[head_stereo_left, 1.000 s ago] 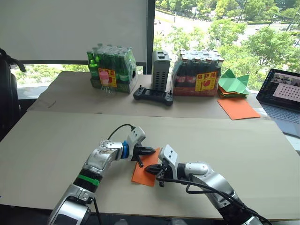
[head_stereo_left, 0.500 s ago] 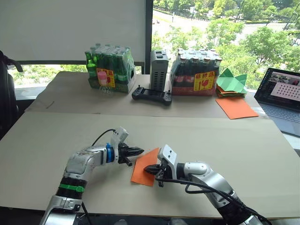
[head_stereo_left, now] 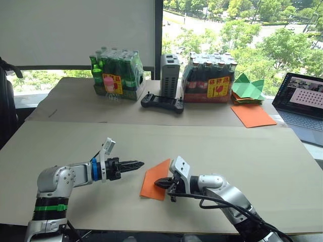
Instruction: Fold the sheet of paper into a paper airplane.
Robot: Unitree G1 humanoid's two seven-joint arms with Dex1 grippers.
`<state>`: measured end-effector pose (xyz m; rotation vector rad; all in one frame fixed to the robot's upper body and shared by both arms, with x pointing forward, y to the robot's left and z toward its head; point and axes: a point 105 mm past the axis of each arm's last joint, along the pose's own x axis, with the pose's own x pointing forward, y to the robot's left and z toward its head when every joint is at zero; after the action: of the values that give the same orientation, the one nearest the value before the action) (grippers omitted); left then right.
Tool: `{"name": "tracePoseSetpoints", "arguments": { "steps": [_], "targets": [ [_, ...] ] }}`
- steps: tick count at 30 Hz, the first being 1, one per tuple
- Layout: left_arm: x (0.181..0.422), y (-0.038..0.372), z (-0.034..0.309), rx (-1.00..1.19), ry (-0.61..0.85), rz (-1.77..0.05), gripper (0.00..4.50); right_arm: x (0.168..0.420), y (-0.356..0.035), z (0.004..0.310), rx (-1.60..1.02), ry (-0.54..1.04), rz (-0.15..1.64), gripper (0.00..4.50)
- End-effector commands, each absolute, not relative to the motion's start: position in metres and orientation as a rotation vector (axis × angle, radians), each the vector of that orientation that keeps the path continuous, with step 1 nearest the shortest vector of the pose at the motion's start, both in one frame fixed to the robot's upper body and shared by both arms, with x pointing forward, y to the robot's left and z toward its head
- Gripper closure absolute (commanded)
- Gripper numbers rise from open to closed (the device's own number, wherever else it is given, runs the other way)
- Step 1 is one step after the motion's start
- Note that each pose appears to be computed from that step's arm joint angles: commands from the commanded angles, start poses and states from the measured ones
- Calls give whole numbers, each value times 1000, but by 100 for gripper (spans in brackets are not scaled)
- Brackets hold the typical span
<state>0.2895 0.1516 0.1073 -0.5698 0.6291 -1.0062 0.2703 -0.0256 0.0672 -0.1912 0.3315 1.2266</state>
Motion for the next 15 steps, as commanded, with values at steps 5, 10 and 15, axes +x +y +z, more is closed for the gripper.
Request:
{"name": "tracePoseSetpoints", "arguments": {
  "steps": [5,10,15],
  "targets": [
    [286,150,107,-580,640,-1018,232,265,-28,58,-198,375,1228,448],
    [289,150,98,-582,666,-1005,232,265,-29,58,-200,379,1223,448],
    [290,145,93,-571,680,-1013,232,263,-31,57,-200,384,1218,448]
  ]
}}
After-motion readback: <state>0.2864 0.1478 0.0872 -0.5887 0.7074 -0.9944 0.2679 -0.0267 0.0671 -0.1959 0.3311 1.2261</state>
